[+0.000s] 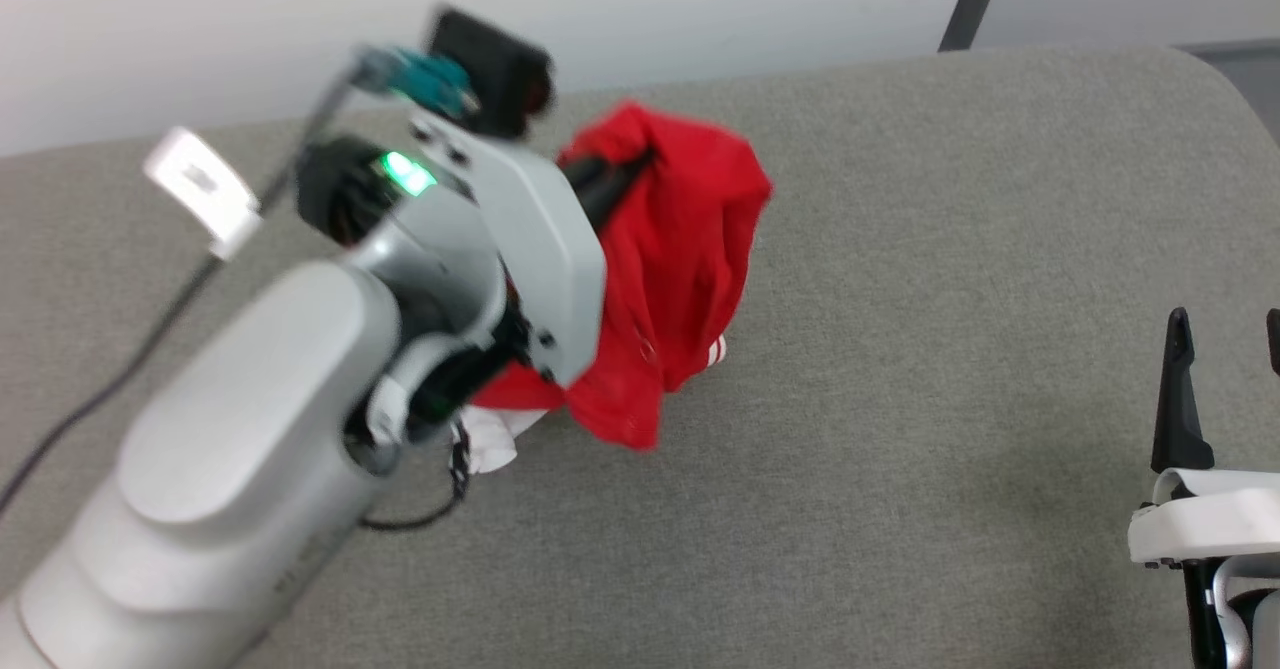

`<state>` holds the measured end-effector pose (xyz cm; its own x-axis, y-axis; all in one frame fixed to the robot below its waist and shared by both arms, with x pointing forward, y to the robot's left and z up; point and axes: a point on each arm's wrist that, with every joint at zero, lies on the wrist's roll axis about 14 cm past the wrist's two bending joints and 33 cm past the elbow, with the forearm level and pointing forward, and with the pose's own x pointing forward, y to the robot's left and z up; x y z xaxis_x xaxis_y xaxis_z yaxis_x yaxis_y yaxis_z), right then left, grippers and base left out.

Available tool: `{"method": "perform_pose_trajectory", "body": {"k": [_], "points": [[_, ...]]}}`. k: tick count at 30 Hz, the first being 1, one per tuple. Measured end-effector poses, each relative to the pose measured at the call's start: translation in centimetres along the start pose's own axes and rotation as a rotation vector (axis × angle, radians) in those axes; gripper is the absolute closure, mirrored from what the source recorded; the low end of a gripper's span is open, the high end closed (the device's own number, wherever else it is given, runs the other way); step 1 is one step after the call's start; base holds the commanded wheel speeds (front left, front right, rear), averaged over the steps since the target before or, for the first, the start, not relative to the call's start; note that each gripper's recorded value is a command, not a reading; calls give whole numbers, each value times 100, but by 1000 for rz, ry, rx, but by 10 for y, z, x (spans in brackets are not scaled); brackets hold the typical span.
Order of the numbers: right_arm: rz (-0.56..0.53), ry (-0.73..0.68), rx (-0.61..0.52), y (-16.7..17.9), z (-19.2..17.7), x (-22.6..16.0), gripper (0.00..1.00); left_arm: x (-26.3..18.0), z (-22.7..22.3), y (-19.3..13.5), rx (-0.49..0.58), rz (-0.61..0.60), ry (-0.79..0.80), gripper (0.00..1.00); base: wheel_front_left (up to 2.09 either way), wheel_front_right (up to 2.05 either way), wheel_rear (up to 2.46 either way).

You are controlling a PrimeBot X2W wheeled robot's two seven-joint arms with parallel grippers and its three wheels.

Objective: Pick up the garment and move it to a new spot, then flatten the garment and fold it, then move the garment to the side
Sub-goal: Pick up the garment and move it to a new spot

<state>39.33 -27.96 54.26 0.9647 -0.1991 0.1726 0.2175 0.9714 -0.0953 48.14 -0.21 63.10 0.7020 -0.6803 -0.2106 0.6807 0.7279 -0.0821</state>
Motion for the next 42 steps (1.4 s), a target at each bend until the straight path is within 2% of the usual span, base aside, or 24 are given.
{"method": "perform_pose_trajectory", "body": {"k": [11, 17, 18, 19, 20, 21, 24, 28, 42], "points": [[17, 72, 32, 9, -27, 2, 0, 23, -107, -36, -126, -100, 250, 100, 0, 0, 0], [42, 75, 46, 19, -30, 8, 0, 23, -137, -50, -175, -137, 333, 98, 0, 0, 0], [45, 75, 47, 21, -30, 8, 0, 22, -137, -53, -185, -143, 337, 76, 0, 0, 0], [48, 75, 49, 22, -30, 8, 0, 22, -135, -55, -186, -153, 332, 59, 0, 0, 0], [51, 73, 50, 23, -29, 8, 0, 21, -131, -57, -191, -159, 324, 22, 0, 0, 0], [54, 70, 52, 24, -28, 8, 0, 20, -127, -57, -207, -158, 313, 0, 0, 0, 0], [66, 56, 53, 28, -22, 8, 0, 14, -113, -56, -236, -153, 288, 0, 0, 0, 0], [93, 41, 58, 36, -15, 2, 0, -1, -89, -48, -220, -124, 220, 0, 0, 0, 0], [252, -23, 79, 85, 13, -14, 0, -95, -47, 11, -188, 151, -83, 0, 0, 0, 0]]}}
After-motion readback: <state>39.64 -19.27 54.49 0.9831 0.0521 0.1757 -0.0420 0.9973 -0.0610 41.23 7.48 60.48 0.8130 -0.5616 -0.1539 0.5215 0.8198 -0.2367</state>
